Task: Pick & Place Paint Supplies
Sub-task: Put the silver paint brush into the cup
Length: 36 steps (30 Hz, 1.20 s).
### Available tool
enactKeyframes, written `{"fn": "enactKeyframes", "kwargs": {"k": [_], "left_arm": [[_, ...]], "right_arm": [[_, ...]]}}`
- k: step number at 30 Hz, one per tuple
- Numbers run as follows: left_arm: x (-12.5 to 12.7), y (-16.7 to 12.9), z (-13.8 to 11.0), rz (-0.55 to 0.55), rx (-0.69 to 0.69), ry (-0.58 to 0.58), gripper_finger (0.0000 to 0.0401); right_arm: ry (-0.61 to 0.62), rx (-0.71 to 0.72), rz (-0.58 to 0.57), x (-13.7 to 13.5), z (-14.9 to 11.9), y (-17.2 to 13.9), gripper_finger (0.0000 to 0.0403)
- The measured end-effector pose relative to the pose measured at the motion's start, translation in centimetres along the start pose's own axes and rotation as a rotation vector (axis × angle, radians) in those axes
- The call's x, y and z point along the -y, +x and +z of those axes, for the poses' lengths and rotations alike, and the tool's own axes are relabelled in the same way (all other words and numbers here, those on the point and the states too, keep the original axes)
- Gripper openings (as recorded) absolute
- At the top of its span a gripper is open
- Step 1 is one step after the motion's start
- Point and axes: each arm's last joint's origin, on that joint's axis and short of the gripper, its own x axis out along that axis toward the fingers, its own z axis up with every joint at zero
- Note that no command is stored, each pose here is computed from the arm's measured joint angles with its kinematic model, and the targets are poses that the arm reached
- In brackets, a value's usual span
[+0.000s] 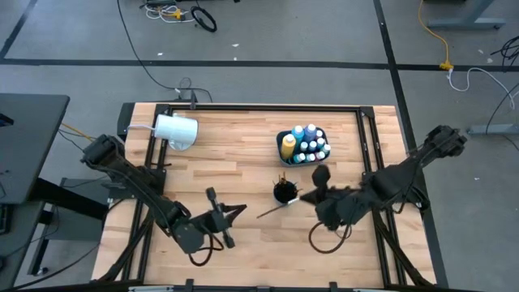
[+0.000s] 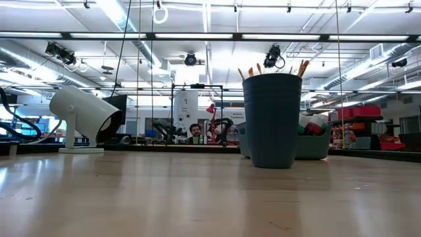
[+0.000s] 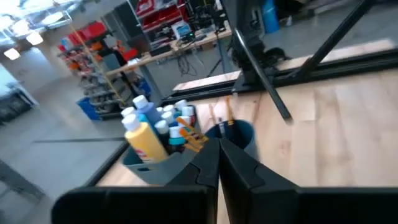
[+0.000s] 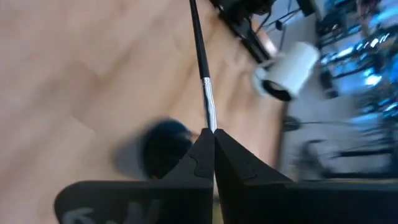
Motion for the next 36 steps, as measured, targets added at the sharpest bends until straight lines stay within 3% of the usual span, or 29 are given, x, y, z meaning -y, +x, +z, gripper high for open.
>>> {"fn": "enactKeyframes", "kwargs": {"k": [4, 8, 14, 26, 36], "left_arm": [[-0.2, 0.3, 0.0, 0.036, -0.003, 0.067, 0.0015], [-0.6, 0.7, 0.2, 0.1, 0.001, 0.042, 0.0012], [-1.1, 0.9, 0.5, 0.238, -0.006, 0.092, 0.001], [-2.1, 2.4, 0.4, 0.331, -0.023, 0.035, 0.0012], [-2.4, 2.8, 0.3, 0.343, -0.025, 0.02, 0.0017]], "right_arm": [[-0.193, -0.085, 0.002, 3.0, 0.5, -1.7, 0.0], [-0.313, -0.148, 0.013, 5.0, 0.3, -2.6, 0.0], [-0.473, -0.244, 0.062, 5.8, -0.8, -2.5, 0.0], [-0.766, -0.333, 0.241, 3.4, -2.0, 1.0, 0.0], [-0.881, -0.418, 0.287, 1.1, -2.9, 4.1, 0.0]]}}
